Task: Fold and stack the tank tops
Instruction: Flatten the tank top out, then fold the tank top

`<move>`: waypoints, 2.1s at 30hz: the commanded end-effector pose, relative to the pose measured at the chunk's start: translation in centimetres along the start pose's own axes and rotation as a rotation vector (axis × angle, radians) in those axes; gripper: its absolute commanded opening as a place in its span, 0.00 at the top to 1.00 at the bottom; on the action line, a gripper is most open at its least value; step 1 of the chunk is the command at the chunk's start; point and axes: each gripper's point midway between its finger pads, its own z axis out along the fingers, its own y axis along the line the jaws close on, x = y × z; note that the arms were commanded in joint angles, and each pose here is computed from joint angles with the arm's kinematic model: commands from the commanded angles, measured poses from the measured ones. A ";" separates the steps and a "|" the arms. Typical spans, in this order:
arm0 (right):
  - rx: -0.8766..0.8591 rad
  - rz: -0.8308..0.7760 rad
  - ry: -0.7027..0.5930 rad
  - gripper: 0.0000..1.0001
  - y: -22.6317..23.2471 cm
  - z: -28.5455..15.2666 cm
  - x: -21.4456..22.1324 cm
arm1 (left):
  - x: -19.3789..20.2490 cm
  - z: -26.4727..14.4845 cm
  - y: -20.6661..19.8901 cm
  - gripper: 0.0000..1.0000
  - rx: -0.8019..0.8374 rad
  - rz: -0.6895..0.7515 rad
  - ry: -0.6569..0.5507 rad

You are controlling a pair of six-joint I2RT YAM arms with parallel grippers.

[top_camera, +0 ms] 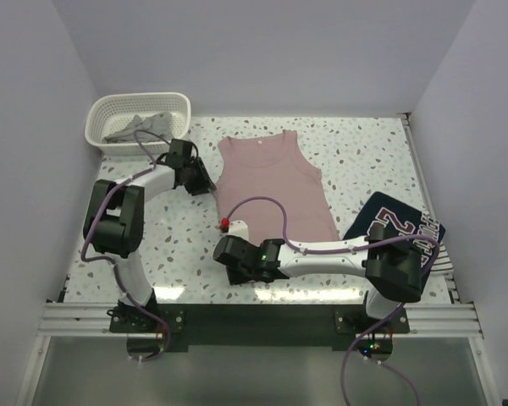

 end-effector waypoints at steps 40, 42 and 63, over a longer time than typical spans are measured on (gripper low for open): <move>-0.204 0.065 0.020 1.00 7.1 1.5 -3.5 | -10.8 -2.6 -0.8 1.00 -0.126 0.035 -0.224; -0.203 0.094 0.011 1.00 5.8 1.2 -3.7 | -10.7 -2.6 -1.9 1.00 -0.109 0.048 -0.226; -0.094 0.240 -0.062 1.00 -2.3 -0.2 -0.8 | -5.9 1.3 -10.0 1.00 -0.036 0.154 -0.149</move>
